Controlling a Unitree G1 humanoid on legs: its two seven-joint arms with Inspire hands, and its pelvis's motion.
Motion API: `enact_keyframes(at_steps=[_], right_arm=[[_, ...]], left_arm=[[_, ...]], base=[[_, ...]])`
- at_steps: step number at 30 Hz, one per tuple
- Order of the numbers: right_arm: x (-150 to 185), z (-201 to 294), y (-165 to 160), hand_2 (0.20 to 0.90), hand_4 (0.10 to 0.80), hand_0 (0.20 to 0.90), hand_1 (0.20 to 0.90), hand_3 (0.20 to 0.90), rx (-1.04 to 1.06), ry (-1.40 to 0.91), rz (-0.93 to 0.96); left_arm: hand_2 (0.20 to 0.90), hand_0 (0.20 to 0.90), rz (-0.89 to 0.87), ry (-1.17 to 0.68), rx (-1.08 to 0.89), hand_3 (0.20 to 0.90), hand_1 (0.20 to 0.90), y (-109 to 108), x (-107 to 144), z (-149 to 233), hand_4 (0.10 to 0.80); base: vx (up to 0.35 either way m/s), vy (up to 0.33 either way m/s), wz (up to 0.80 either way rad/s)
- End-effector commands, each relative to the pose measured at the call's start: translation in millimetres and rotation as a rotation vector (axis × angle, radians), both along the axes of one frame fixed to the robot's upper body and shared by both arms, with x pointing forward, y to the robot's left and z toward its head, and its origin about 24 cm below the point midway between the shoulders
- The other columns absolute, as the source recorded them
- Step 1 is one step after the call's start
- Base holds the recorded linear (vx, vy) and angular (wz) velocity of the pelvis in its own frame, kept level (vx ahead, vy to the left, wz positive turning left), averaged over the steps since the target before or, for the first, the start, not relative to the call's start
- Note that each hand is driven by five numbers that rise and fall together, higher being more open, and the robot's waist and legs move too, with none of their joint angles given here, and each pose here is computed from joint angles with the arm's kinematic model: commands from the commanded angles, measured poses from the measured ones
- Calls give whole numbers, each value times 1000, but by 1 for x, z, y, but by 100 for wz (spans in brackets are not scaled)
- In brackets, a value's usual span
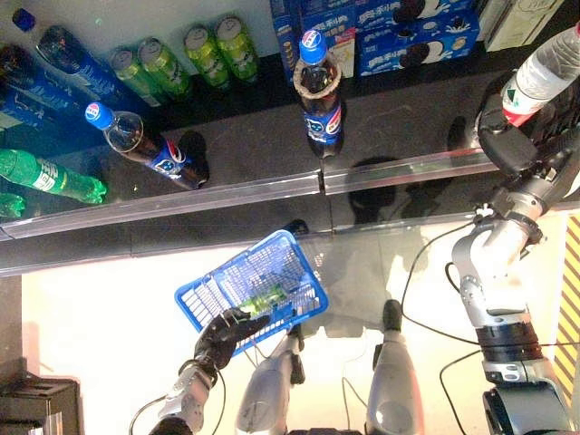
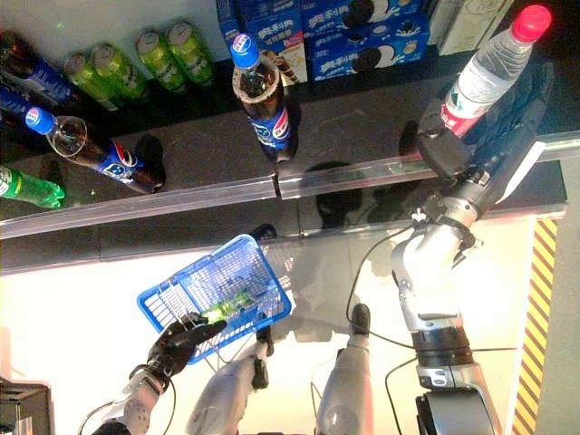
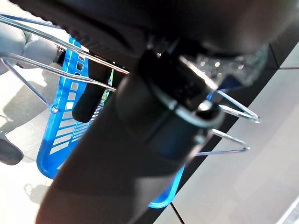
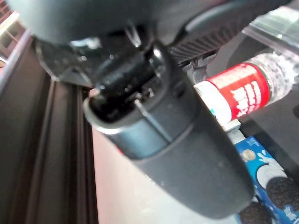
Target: Pick up the drink and place into the basket.
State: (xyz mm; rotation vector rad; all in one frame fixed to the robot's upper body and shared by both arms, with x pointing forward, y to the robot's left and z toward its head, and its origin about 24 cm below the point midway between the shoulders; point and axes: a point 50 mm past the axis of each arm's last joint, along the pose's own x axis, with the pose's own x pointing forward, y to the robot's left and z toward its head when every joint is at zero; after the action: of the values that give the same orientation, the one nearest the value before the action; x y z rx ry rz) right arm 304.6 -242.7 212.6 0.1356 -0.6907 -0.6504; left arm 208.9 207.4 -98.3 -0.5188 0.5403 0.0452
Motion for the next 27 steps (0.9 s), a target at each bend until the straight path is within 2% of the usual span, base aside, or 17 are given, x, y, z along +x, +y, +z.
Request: enact_keyframes(at_steps=[1, 13, 26, 27], right_arm=[[-15, 70, -12, 900, 800, 900, 900, 900, -63, -270, -54], [3, 87, -36, 900, 800, 900, 900, 900, -94, -167, -166], [11, 106, -78, 900, 800, 900, 900, 900, -60, -90, -300], [10, 108, -82, 691, 556, 691, 691, 656, -58, -92, -310]], left_arm=[[300, 300, -133, 82, -107, 200, 300, -27, -42, -21, 100], [300, 300, -164, 81, -102, 200, 300, -25, -35, -18, 100], [300, 300, -170, 55, -96, 200, 300, -18, -27, -11, 100], [300, 300, -169, 54, -95, 200, 300, -17, -27, -10, 100]], base=[[0, 0, 0], [4, 0, 1], [-10, -11, 6], [-17, -13, 3]])
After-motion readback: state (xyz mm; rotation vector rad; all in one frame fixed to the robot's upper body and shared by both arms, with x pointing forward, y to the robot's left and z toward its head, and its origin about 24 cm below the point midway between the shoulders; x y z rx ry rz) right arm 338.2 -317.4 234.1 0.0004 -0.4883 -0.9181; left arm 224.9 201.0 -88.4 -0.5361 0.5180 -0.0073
